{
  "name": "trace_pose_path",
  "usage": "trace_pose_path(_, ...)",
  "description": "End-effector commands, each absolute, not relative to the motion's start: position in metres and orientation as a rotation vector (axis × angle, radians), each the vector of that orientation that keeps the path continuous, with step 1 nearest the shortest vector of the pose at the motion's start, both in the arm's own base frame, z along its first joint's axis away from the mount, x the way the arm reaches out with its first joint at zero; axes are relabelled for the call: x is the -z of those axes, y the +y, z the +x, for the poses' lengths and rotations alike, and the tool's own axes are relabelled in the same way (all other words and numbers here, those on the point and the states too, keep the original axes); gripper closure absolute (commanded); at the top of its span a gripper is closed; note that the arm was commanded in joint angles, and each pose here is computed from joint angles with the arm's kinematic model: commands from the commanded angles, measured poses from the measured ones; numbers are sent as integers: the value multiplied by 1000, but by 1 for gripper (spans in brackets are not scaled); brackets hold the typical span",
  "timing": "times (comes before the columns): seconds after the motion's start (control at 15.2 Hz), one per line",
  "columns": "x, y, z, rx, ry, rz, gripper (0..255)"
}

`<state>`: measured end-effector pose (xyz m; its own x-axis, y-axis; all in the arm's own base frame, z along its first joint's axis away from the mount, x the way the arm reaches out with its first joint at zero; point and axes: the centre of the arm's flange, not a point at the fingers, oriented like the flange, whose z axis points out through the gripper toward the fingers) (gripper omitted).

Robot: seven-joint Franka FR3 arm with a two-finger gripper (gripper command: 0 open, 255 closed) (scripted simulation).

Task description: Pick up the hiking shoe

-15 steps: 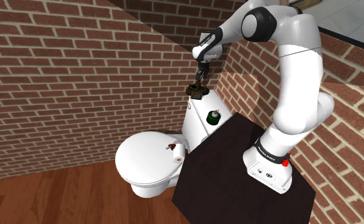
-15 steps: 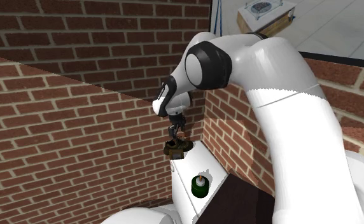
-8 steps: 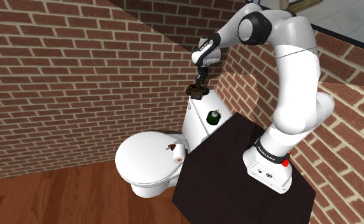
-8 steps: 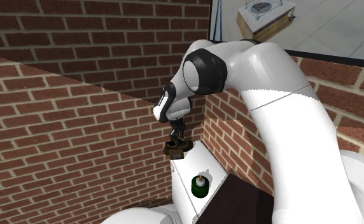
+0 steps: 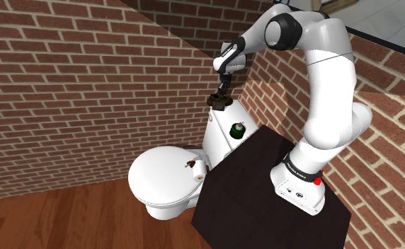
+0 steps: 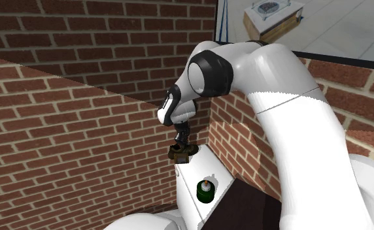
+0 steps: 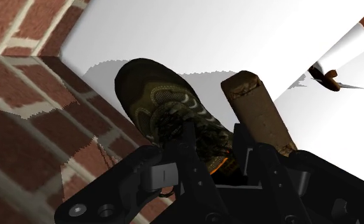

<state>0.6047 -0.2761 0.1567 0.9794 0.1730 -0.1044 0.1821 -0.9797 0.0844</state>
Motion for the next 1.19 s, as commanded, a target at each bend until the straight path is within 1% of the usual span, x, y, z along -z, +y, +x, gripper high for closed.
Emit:
trace_pose_path(0.0, -156, -276, 604, 149, 273, 3032, 255)
trace_pose_path(0.99, -236, -276, 604, 149, 273, 3032, 255)
trace_pose_path(1.12, -236, -276, 604, 149, 273, 3032, 255)
